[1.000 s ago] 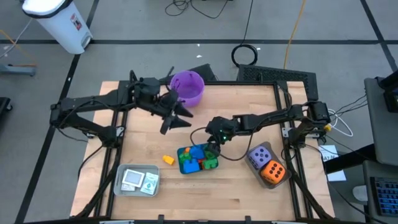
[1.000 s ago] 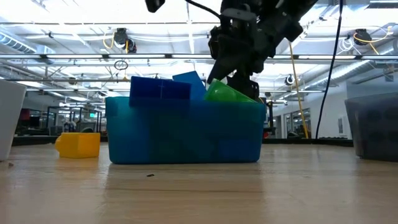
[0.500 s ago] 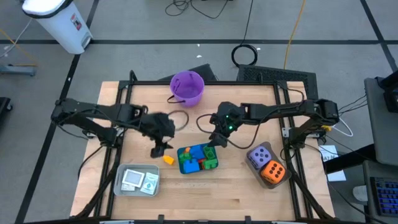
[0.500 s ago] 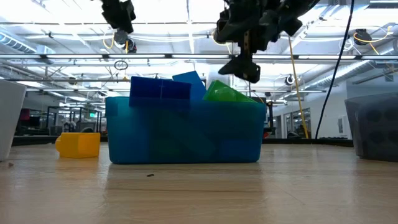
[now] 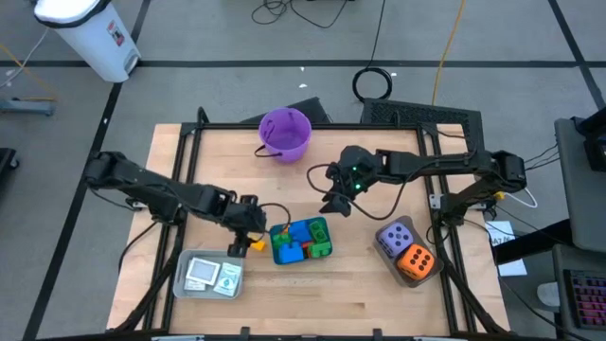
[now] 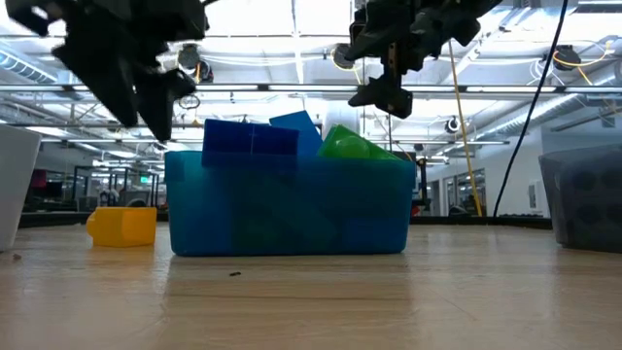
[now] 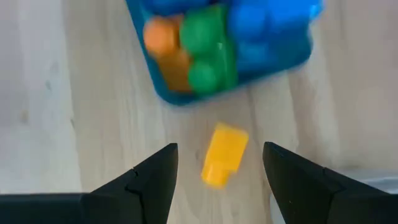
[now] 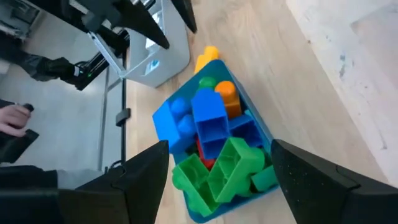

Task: Pick & Place Toys
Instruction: Put the yellow game piece into the blue bin

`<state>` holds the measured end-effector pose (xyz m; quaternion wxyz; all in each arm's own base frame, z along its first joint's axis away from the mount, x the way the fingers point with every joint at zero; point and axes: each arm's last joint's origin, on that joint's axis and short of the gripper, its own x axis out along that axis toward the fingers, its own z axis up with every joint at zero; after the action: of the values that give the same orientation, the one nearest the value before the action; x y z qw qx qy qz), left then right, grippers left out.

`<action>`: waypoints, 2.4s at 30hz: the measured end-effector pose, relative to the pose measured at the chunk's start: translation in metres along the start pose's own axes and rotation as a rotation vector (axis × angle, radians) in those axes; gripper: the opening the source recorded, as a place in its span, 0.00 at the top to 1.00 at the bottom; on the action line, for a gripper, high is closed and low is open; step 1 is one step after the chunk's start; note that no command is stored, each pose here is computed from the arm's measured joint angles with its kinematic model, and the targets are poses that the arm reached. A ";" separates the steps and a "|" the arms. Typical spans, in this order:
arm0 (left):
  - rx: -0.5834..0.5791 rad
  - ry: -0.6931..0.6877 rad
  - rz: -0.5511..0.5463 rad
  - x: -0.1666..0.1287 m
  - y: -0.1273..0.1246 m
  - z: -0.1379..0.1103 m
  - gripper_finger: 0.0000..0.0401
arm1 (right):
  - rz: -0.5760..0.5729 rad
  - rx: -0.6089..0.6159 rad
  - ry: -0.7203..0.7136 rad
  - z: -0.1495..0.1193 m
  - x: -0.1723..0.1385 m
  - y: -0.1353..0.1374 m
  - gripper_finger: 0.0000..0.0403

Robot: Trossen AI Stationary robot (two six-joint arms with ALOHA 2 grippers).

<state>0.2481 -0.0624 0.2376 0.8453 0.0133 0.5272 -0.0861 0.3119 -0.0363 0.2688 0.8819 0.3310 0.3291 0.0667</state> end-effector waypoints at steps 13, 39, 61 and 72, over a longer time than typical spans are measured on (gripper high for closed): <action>0.094 0.110 0.002 0.057 0.002 -0.012 0.39 | -0.026 0.004 0.053 -0.006 0.000 -0.003 0.33; 0.044 0.249 0.013 0.090 0.018 -0.019 0.39 | -0.033 0.006 0.060 -0.007 0.000 -0.003 0.33; -0.106 0.226 0.044 0.091 0.042 -0.018 0.65 | -0.006 0.120 0.018 -0.026 0.013 -0.021 0.33; -0.204 0.338 0.122 0.080 0.065 -0.028 0.62 | 0.046 0.132 -0.054 -0.019 0.013 -0.017 0.33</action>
<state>0.2679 -0.0059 0.1498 0.7455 -0.0264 0.6656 0.0226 0.3086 -0.0348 0.2407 0.8649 0.3977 0.3011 0.0560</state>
